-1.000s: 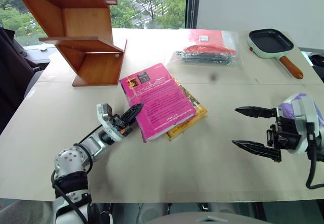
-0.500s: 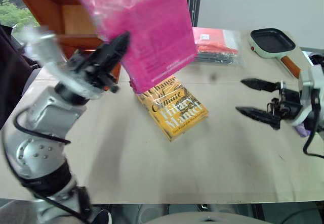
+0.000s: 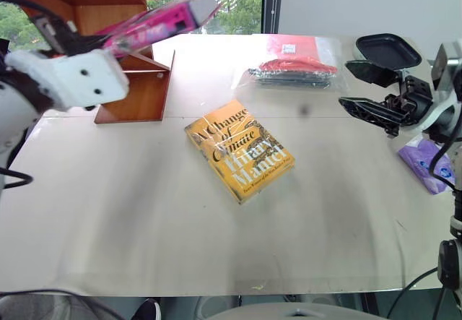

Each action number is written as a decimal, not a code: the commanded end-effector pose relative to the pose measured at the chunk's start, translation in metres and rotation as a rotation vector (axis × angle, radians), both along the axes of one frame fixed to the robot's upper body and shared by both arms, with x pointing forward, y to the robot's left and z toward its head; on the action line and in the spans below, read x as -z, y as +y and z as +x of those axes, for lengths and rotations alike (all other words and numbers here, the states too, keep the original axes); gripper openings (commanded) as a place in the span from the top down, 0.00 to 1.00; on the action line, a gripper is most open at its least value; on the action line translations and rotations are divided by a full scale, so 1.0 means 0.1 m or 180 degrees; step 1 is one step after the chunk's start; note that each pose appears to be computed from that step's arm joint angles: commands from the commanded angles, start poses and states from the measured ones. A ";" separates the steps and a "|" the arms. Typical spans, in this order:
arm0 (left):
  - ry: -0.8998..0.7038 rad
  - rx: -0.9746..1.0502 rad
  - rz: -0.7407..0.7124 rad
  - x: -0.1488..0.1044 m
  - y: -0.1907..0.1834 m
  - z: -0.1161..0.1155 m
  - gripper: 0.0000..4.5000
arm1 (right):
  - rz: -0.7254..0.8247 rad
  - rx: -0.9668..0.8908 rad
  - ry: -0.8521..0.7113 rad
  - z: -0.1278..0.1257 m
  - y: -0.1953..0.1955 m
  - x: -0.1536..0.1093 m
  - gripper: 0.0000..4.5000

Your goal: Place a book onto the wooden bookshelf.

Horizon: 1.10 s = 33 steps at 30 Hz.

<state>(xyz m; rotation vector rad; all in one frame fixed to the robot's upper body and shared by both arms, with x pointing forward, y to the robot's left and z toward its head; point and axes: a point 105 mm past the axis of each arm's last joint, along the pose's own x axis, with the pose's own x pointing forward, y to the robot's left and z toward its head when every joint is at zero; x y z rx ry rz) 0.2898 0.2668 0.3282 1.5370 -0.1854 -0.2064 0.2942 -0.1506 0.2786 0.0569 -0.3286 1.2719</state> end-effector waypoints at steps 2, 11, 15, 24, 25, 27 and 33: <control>-0.0048 -0.0211 0.0448 -0.17 0.23 -0.03 0.94 | 0.0082 -0.0143 -0.0103 -0.09 0.07 -0.15 0.00; 0.0258 -0.0383 0.0498 0.03 0.66 0.21 0.94 | 0.0162 -0.0158 -0.0077 -0.11 0.16 -0.12 0.00; 0.0284 -0.0406 0.0396 0.05 0.77 0.36 0.94 | 0.0167 -0.0131 -0.0076 -0.12 0.17 -0.09 0.00; 0.0400 0.0045 0.0218 0.03 0.53 0.71 0.94 | 0.0176 -0.0019 -0.0102 -0.15 0.16 -0.06 0.00; 0.0425 0.0112 0.0220 0.04 0.49 0.72 0.94 | 0.0171 0.0002 -0.0103 -0.16 0.15 -0.06 0.00; 0.0467 0.0223 0.0171 0.07 0.43 0.74 0.94 | 0.0166 0.0051 -0.0100 -0.17 0.14 -0.04 0.00; 0.0524 0.0414 0.0120 0.11 0.34 0.74 0.94 | 0.0167 0.0159 -0.0095 -0.19 0.10 0.00 0.00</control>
